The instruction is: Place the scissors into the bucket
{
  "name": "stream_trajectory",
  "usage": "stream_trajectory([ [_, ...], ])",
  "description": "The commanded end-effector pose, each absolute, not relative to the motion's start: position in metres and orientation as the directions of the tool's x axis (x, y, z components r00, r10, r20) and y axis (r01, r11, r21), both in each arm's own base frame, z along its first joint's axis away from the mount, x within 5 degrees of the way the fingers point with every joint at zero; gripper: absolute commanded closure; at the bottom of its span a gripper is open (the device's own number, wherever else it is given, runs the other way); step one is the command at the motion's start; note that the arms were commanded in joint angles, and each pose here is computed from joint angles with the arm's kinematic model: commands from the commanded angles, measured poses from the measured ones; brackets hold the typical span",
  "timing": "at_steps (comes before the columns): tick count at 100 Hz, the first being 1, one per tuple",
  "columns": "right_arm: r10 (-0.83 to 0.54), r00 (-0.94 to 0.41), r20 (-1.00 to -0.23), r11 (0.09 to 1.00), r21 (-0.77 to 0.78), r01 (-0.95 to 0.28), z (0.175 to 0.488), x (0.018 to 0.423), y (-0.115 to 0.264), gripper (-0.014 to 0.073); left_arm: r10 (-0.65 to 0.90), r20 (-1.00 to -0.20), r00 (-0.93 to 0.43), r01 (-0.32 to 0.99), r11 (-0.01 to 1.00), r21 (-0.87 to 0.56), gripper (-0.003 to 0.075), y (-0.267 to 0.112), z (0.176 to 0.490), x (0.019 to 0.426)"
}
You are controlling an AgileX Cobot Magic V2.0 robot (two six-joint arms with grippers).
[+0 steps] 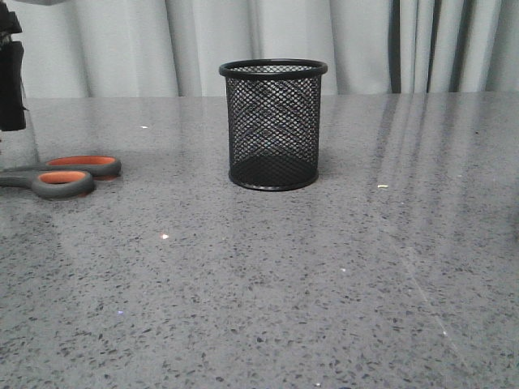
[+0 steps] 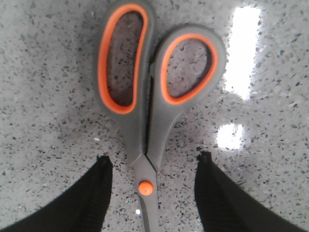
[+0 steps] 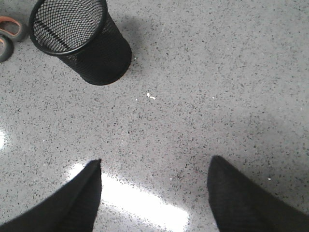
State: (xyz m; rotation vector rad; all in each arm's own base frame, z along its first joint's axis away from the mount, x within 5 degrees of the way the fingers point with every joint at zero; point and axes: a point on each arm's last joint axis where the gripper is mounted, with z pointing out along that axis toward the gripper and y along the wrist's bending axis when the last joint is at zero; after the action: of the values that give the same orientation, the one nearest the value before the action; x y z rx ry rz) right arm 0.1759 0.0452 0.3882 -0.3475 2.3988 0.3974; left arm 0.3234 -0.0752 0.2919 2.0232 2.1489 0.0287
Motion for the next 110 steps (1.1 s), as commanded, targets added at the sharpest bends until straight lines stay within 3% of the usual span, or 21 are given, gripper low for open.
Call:
stream_trajectory([
  [1, -0.127, -0.680, -0.722, 0.913, 0.182, -0.364, 0.403, 0.176, 0.046, 0.0169, 0.990, -0.138, -0.037, 0.986, 0.059, 0.158, 0.0358, -0.078, 0.308, 0.318],
  [33, -0.127, -0.680, -0.722, 0.913, 0.182, -0.364, 0.403, 0.176, 0.046, 0.0169, 0.991, -0.124, -0.043, 0.993, 0.055, 0.102, 0.0359, -0.080, 0.289, 0.328],
  [110, -0.125, -0.677, -0.725, 0.913, 0.183, -0.364, 0.403, 0.177, 0.047, 0.0169, 0.994, -0.114, 0.004, 0.996, 0.006, 0.087, 0.0359, -0.081, 0.279, 0.333],
])
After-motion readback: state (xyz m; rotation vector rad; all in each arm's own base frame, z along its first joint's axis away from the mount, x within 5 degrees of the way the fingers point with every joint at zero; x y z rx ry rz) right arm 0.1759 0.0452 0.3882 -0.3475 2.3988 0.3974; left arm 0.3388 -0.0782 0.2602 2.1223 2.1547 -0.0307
